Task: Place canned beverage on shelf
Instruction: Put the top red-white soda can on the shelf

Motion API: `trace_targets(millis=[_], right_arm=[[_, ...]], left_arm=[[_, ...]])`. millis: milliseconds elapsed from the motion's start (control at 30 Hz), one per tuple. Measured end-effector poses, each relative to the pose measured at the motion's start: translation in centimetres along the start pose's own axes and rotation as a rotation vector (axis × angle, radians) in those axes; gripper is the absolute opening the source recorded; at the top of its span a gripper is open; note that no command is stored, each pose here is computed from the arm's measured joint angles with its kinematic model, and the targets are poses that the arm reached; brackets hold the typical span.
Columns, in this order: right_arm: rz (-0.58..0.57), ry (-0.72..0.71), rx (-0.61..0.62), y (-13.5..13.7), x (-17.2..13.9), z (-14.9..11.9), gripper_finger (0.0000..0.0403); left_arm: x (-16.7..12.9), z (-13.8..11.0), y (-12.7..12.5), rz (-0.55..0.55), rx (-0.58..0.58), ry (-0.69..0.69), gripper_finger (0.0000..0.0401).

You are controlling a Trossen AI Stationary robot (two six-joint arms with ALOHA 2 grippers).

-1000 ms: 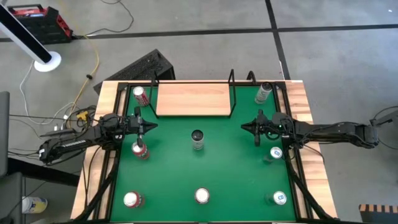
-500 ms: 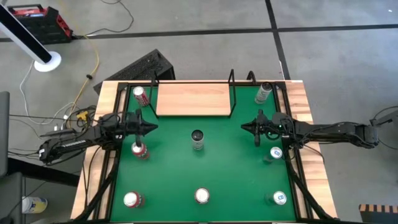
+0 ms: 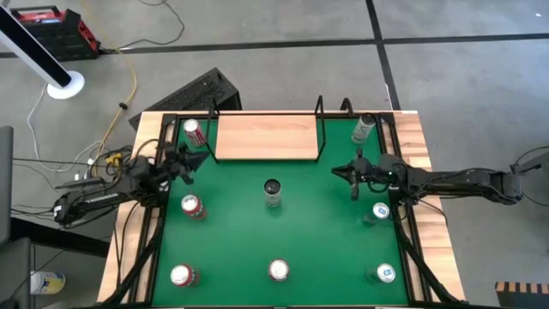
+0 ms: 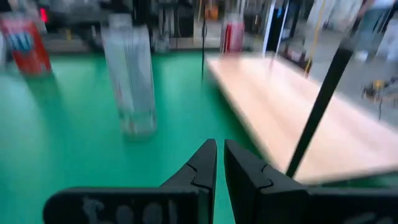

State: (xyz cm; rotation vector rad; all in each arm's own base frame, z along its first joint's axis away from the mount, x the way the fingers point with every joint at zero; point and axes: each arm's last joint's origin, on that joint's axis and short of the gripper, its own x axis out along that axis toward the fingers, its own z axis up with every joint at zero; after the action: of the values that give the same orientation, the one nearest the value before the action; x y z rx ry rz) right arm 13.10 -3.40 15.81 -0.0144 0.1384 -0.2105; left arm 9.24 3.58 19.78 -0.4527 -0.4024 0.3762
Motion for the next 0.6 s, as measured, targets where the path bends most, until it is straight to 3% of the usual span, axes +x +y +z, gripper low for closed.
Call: trace_targets(millis=[200, 367, 467, 600], right_arm=[[-0.051, -0.199, 0.064, -0.3, 0.1, 4.5, 0.0058], [-0.053, -0.275, 0.039, -0.4, 0.4, 8.2, 0.0058], [-0.053, -0.298, 0.038, -0.5, 0.9, 10.1, 0.0058], [-0.045, -0.298, 0.038, -0.5, 2.1, 12.2, 0.0058]], left_arm=[[0.1, 2.3, -1.1, 0.02, 0.08, -0.119, 0.0], [1.0, 6.2, -3.1, 0.114, 0.287, -0.049, 0.0], [2.1, 8.4, -4.1, 0.274, 0.427, 0.063, 0.0], [4.1, 10.8, -4.4, 0.617, 0.518, 0.239, 0.0]])
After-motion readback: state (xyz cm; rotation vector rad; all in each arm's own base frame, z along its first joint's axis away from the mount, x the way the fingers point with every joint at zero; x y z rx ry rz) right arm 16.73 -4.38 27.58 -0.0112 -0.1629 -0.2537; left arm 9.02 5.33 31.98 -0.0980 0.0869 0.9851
